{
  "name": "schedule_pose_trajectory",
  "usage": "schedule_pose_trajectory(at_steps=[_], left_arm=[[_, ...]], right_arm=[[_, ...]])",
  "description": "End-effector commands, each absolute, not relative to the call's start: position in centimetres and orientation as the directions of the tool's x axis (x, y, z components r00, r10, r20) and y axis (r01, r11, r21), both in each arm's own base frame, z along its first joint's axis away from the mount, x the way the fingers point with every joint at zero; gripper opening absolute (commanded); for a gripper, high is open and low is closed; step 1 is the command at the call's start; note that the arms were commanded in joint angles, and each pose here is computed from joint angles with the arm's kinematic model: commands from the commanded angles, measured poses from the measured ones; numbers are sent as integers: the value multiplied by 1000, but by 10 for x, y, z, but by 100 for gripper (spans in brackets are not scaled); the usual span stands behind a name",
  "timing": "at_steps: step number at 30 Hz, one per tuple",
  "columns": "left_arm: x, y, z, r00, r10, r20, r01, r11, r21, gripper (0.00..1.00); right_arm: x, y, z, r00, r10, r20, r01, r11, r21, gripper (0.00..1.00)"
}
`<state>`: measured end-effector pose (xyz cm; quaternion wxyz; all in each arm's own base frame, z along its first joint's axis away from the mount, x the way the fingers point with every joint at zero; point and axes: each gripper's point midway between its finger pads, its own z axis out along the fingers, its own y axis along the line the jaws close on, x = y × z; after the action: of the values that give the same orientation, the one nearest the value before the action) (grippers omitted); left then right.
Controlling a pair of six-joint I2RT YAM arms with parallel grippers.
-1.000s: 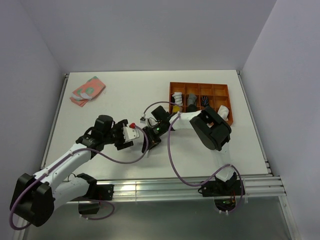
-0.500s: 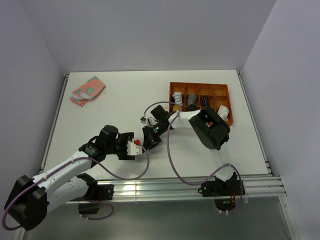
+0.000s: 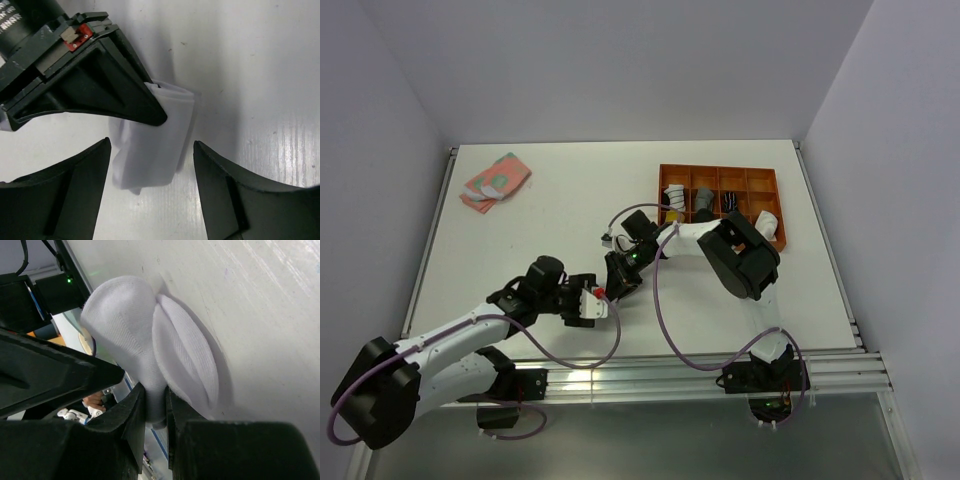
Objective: Roll the socks
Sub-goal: Roll the sock at the center of the board.
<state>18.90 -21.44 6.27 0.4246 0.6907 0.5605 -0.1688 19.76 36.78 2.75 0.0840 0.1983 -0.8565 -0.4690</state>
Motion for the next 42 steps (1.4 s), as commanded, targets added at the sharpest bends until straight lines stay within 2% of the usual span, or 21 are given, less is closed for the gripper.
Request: schedule_pose_trajectory(at_steps=[1, 20, 32, 37, 42], left_arm=[[183, -224, 59, 322, 593, -738, 925, -31, 379, 71], [184, -228, 39, 272, 636, -722, 951, -60, 305, 57], [186, -234, 25, 230, 695, -681, 969, -97, 227, 53], [186, -237, 17, 204, 731, -651, 977, -110, 183, 47], [189, -242, 13, 164, 753, -637, 986, -103, 132, 30]], right_arm=[[206, 362, 6, -919, -389, -57, -278, 541, 794, 0], [205, 362, 17, -913, -400, -77, -294, 516, 804, 0], [202, 357, 19, -907, -412, -89, -310, 510, 802, 0], [208, 357, 27, -904, -409, -121, -336, 509, 793, 1], [220, 352, 30, -911, -382, -157, -366, 569, 736, 15]])
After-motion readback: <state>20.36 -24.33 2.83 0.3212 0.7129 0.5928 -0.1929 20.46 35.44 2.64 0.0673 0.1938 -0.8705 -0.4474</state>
